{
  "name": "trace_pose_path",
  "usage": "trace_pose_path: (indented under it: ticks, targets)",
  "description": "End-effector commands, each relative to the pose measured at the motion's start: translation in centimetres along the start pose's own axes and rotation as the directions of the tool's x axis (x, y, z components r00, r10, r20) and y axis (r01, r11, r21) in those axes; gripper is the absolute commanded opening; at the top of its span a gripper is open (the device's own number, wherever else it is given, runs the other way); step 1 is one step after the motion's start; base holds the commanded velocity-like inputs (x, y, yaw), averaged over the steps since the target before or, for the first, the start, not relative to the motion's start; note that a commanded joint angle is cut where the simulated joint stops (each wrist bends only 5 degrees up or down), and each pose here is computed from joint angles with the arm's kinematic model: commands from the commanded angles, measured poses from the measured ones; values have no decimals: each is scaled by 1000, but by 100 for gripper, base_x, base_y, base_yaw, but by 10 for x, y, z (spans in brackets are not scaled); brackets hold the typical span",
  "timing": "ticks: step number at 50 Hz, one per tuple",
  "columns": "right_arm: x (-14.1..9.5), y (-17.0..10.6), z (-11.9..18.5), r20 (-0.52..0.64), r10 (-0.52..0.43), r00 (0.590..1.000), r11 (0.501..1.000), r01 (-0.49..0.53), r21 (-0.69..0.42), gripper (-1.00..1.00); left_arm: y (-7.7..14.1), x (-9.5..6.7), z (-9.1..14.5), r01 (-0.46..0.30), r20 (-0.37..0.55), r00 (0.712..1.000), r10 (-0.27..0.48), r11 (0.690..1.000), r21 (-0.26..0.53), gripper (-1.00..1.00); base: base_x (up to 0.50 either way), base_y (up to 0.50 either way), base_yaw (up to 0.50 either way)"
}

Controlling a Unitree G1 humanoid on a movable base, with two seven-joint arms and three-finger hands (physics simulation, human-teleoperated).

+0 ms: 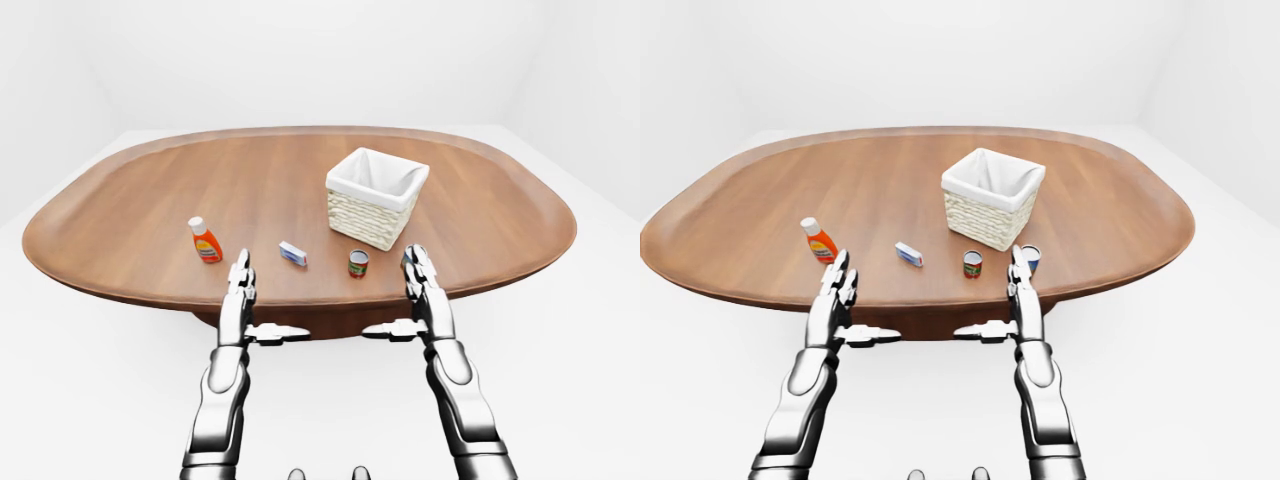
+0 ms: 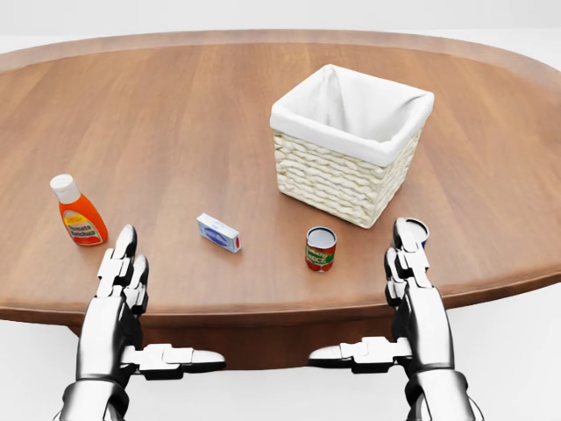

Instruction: Pick up the alphabet soup and the cream cheese box, and put them in the basket.

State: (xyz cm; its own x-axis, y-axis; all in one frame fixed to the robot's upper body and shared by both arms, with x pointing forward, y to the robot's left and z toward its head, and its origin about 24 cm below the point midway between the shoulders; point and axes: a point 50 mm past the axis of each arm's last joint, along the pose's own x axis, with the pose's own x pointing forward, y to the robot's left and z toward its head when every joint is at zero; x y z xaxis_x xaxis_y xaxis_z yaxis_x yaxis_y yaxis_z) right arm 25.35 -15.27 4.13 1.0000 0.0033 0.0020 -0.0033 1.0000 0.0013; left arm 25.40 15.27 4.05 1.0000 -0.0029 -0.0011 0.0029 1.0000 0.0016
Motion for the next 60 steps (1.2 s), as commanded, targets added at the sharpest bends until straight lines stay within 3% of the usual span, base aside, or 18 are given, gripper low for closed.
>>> trace_pose_path:
  ticks: [1,18,60]
  targets:
    - [0,-6,0,4,7,1000,1000,-7,0,100,6,0,-1,4,-3,1000,-4,1000,4,100,0,0,0]
    - [-1,-6,0,3,11,1000,1000,-11,1,100,7,-1,0,4,-2,1000,-4,1000,-1,100,0,0,0]
    - [0,-6,-1,-2,11,1000,1000,-11,5,100,8,0,1,0,-1,1000,0,1000,-10,100,0,-22,0]
